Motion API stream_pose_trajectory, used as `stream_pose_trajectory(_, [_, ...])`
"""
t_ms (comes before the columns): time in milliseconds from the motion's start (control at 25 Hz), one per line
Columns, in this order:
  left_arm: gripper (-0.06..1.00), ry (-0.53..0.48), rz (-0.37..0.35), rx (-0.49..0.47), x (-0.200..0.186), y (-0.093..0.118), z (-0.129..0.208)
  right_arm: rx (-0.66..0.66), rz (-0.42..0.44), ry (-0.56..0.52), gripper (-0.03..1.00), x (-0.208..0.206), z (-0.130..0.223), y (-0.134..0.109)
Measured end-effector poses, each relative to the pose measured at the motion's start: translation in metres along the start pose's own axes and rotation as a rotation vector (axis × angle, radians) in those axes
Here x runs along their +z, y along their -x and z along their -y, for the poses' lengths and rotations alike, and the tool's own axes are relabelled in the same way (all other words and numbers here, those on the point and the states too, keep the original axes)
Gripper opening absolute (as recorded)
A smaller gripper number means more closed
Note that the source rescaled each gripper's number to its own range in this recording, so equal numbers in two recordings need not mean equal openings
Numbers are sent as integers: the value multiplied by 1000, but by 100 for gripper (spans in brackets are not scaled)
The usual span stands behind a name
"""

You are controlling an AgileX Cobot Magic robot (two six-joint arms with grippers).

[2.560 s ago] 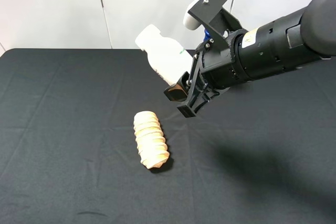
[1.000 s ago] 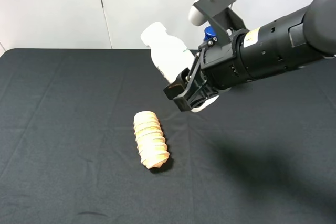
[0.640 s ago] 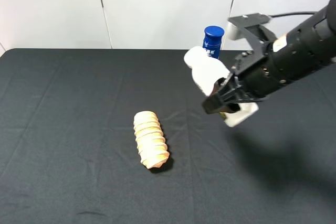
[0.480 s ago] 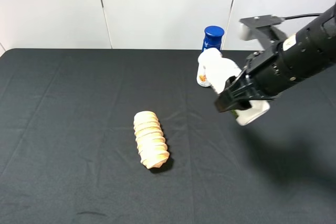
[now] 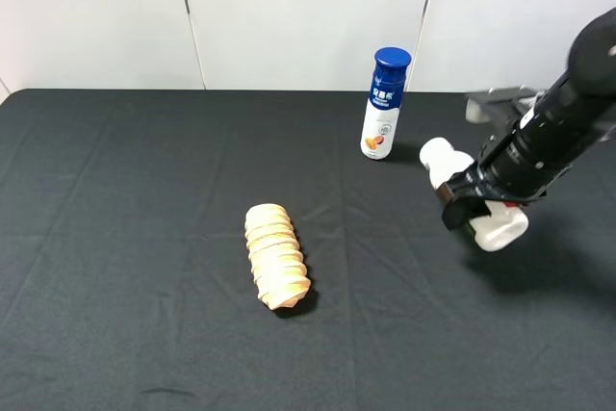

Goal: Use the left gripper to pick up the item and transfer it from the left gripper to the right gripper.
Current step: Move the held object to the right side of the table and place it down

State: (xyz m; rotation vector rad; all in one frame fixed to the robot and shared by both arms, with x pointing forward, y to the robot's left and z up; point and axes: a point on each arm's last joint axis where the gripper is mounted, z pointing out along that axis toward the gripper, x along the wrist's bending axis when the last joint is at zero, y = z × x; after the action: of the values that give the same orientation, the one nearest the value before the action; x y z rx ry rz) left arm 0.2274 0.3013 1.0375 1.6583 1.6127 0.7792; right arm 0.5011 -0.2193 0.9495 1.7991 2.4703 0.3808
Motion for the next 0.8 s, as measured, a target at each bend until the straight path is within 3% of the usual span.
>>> stream_pose_trajectory(360, [98, 0, 0, 0, 0, 0, 0, -24, 37, -30, 4, 35, -5, 8])
stream_pose_trajectory(800, [98, 1, 0, 0, 0, 0, 0, -33, 46, -45, 4, 47, -5, 10])
